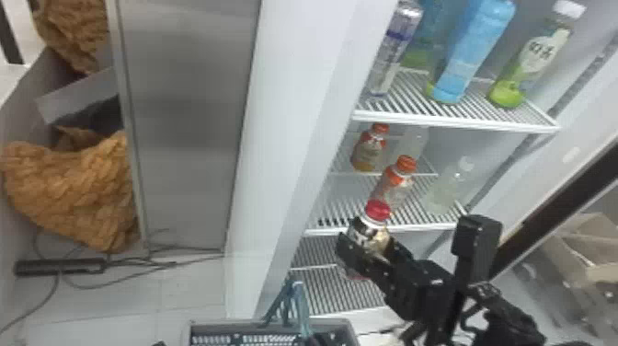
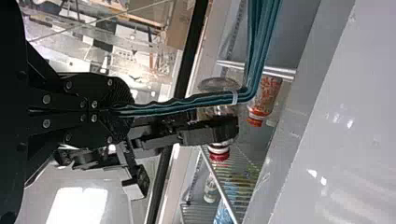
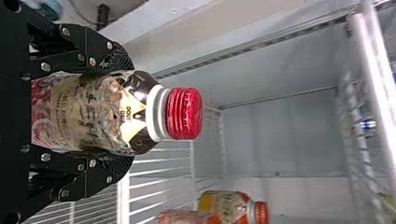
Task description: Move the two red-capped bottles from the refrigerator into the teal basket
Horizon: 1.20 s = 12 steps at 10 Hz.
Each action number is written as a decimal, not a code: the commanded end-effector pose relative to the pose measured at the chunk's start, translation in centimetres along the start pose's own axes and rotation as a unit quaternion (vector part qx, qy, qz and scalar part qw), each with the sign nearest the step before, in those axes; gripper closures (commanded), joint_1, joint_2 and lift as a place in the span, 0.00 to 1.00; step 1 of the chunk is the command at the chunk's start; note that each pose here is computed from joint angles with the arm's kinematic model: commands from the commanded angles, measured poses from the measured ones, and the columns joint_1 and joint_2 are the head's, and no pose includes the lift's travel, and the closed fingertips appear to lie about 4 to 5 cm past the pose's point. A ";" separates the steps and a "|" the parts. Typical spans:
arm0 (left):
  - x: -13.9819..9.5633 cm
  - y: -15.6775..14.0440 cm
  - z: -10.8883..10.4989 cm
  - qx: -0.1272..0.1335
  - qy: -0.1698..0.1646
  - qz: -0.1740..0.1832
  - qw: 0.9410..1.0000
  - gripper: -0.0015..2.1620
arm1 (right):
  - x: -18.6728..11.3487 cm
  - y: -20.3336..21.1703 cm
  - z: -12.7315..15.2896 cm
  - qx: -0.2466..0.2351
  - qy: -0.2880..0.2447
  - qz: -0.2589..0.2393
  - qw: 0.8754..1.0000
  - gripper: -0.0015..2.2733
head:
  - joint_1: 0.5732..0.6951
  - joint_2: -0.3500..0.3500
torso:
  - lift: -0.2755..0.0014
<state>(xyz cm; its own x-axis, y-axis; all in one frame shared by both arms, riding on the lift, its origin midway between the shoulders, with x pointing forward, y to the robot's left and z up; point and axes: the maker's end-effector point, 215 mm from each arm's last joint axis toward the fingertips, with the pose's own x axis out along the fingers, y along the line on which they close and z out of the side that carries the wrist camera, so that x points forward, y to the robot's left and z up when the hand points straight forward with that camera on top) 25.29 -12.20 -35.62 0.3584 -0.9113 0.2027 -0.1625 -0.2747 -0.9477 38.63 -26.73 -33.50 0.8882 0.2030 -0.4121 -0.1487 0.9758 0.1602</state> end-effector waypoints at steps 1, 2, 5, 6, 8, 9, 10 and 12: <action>0.0 0.0 0.0 0.000 0.001 0.001 1.000 0.53 | -1.0 0.2 -1.3 0.005 0.032 -0.003 0.999 0.34 | 1.00 0.00 | 0.19; 0.0 0.1 -0.1 0.000 0.001 0.001 1.000 0.53 | -1.7 0.7 -2.0 0.008 0.048 0.003 0.999 0.34 | 1.00 0.00 | 0.19; -0.1 0.2 -0.1 0.002 0.002 0.003 1.000 0.53 | -4.1 1.3 -5.1 0.014 0.111 -0.001 0.994 0.34 | 1.00 0.00 | 0.19; -0.1 0.2 0.0 0.003 0.000 0.003 1.000 0.53 | -4.5 1.0 -6.4 0.019 0.132 -0.006 0.991 0.34 | 1.00 0.00 | 0.19; -0.1 0.4 -0.1 0.004 0.002 0.006 1.000 0.53 | -5.2 0.8 -8.5 0.030 0.166 -0.008 0.986 0.34 | 1.00 0.00 | 0.19; -0.1 0.4 -0.1 0.004 0.002 0.006 1.000 0.53 | -5.3 1.1 -9.3 0.036 0.180 -0.004 0.983 0.34 | 1.00 0.00 | 0.19; -0.1 0.4 0.0 0.004 0.001 0.006 1.000 0.53 | -5.4 1.6 -9.4 0.038 0.181 0.003 0.983 0.34 | 1.00 0.00 | 0.19; -0.1 0.4 0.0 0.004 0.001 0.006 1.000 0.53 | -5.5 2.1 -9.9 0.040 0.188 0.009 0.981 0.34 | 1.00 0.00 | 0.19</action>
<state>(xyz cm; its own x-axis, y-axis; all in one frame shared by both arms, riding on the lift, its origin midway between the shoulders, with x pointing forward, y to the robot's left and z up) 25.13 -12.22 -35.99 0.3530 -0.9159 0.1911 -0.1596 -0.2602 -0.9523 29.23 -25.27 -39.67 0.6647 0.2430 -0.7065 -0.1102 0.9672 0.2290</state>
